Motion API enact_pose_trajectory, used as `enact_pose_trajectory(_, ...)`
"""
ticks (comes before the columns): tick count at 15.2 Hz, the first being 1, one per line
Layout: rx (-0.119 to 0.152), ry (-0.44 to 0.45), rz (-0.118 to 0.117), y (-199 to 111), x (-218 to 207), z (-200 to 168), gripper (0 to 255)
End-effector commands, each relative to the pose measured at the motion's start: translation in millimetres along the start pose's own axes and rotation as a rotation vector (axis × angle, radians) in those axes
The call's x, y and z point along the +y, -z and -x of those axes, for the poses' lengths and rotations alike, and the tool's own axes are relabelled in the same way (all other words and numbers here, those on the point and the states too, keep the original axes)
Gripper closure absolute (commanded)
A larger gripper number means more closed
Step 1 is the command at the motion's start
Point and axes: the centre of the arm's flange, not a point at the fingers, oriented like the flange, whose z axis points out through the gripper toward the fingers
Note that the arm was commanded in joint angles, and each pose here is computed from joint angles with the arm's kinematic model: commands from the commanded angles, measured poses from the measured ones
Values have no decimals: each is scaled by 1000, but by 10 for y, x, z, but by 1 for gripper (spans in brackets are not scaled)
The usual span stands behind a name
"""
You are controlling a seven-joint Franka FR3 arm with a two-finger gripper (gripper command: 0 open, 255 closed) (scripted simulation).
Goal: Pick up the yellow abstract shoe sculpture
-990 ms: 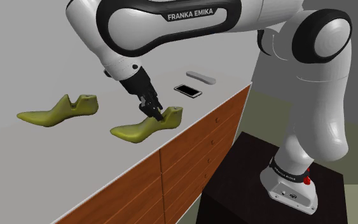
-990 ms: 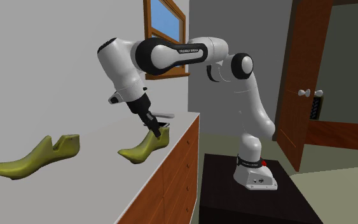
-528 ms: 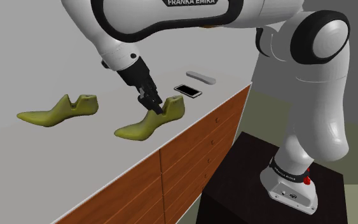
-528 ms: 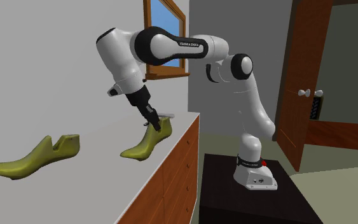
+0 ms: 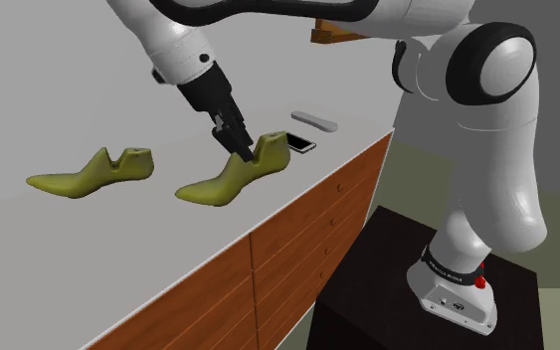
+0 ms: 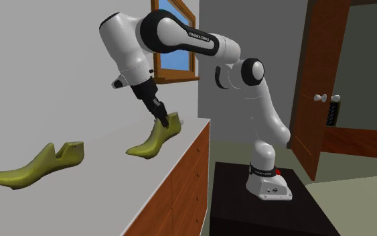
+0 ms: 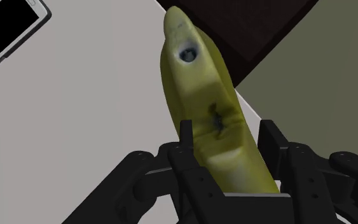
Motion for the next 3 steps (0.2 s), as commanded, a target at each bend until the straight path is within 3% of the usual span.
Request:
enact_pose_trajectory(1, 0, 0, 0, 101, 6, 54, 255)
enact_pose_trajectory(3, 0, 0, 0, 108, 7, 58, 255)
